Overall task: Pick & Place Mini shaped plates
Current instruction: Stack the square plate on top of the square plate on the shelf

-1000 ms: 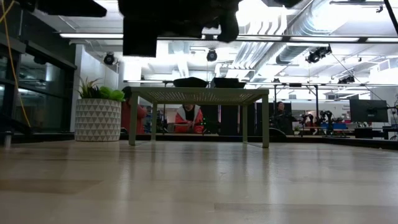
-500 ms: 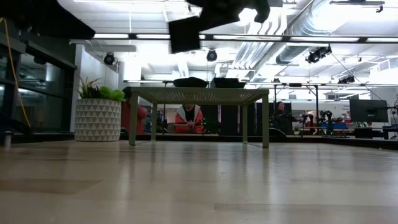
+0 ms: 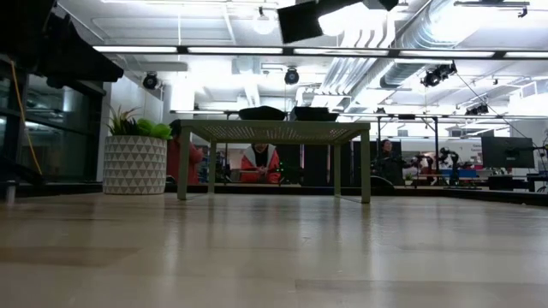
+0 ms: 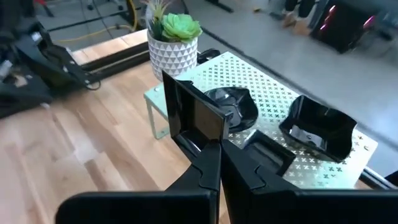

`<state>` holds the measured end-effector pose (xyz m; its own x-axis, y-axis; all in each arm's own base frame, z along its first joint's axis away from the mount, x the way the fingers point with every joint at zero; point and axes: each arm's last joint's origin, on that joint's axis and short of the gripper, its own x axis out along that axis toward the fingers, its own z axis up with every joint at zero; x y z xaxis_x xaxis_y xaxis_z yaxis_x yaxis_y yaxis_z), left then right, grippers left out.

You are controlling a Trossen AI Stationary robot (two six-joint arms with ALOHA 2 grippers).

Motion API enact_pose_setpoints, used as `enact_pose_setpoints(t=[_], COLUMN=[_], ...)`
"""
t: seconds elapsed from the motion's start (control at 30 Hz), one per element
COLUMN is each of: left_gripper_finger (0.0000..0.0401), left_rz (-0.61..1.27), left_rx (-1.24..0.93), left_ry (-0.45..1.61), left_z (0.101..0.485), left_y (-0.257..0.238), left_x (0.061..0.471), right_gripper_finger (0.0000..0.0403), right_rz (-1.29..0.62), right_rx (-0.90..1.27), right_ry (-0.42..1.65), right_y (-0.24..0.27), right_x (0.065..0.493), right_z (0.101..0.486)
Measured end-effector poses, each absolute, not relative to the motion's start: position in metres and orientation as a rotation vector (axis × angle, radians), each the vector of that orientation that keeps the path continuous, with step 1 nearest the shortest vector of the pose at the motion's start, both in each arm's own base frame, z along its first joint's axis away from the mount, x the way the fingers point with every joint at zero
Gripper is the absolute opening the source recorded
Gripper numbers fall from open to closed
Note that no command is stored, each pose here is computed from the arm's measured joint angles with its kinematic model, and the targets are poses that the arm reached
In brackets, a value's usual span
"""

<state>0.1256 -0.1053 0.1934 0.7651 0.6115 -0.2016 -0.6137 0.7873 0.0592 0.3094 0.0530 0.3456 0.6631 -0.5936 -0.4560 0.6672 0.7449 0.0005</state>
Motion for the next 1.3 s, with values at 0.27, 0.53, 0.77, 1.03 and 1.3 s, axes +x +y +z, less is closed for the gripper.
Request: enact_pose_setpoints(t=[0.27, 0.53, 0.77, 1.03, 1.3], left_gripper_finger=[0.0207, 0.0207, 0.0207, 0.0207, 0.0207], left_rz=[0.667, 0.668, 0.660, 0.653, 0.645], left_rx=[-0.017, -0.059, -0.099, -0.101, -0.102], left_ry=[0.214, 0.198, 0.202, 0.207, 0.238], left_z=[0.192, 0.193, 0.193, 0.193, 0.192], left_y=[-0.105, -0.106, -0.108, -0.110, -0.110], left_x=[0.125, 0.126, 0.128, 0.129, 0.129], right_gripper_finger=[0.0000, 0.0000, 0.0000, 0.0000, 0.0000], right_rz=[-0.670, -0.671, -0.656, -0.471, -0.394], right_rx=[0.293, 0.374, 0.489, 0.676, 0.825], right_ry=[0.443, 0.501, 0.588, 0.681, 0.781], right_y=[0.009, -0.036, -0.072, -0.102, -0.121], right_x=[0.268, 0.242, 0.230, 0.241, 0.268], right_z=[0.383, 0.393, 0.387, 0.370, 0.340])
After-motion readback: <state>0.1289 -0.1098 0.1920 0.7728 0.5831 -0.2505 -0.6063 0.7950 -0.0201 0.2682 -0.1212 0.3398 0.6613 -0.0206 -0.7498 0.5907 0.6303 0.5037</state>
